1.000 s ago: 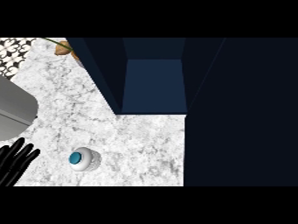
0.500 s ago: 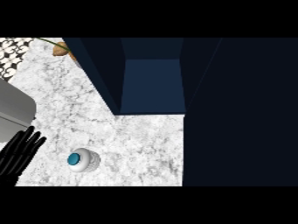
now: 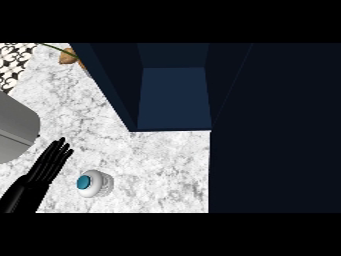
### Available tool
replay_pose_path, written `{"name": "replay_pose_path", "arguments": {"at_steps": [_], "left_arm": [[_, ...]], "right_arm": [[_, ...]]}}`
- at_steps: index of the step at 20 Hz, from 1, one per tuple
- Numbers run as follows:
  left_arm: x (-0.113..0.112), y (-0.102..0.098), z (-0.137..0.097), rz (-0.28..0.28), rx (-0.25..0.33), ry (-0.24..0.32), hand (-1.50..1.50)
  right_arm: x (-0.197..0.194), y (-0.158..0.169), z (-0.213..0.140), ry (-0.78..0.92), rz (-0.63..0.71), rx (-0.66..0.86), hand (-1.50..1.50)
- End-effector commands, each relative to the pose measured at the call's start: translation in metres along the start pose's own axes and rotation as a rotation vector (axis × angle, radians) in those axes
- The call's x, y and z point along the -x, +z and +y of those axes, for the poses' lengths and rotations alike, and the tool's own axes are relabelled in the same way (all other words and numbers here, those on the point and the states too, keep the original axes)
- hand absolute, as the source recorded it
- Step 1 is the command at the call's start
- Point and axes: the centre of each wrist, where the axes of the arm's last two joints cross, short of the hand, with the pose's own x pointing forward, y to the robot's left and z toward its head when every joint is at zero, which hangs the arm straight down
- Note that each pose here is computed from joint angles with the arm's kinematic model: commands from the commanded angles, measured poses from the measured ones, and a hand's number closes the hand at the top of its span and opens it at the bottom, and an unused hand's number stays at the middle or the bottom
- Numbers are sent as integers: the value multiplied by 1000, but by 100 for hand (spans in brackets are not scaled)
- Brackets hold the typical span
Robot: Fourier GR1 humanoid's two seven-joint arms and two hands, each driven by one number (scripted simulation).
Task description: Pick up the bottled water, place it into the cabinet and close the cabinet
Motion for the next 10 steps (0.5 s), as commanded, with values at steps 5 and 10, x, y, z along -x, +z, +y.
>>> {"name": "replay_pose_path", "arguments": {"at_steps": [5, 10], "left_arm": [[65, -14, -11, 9, -58, 18, -150], [100, -10, -2, 21, -98, 2, -150]], "right_arm": [[-44, 17, 12, -1, -61, -27, -150], [-35, 24, 10, 9, -47, -17, -150]]}}
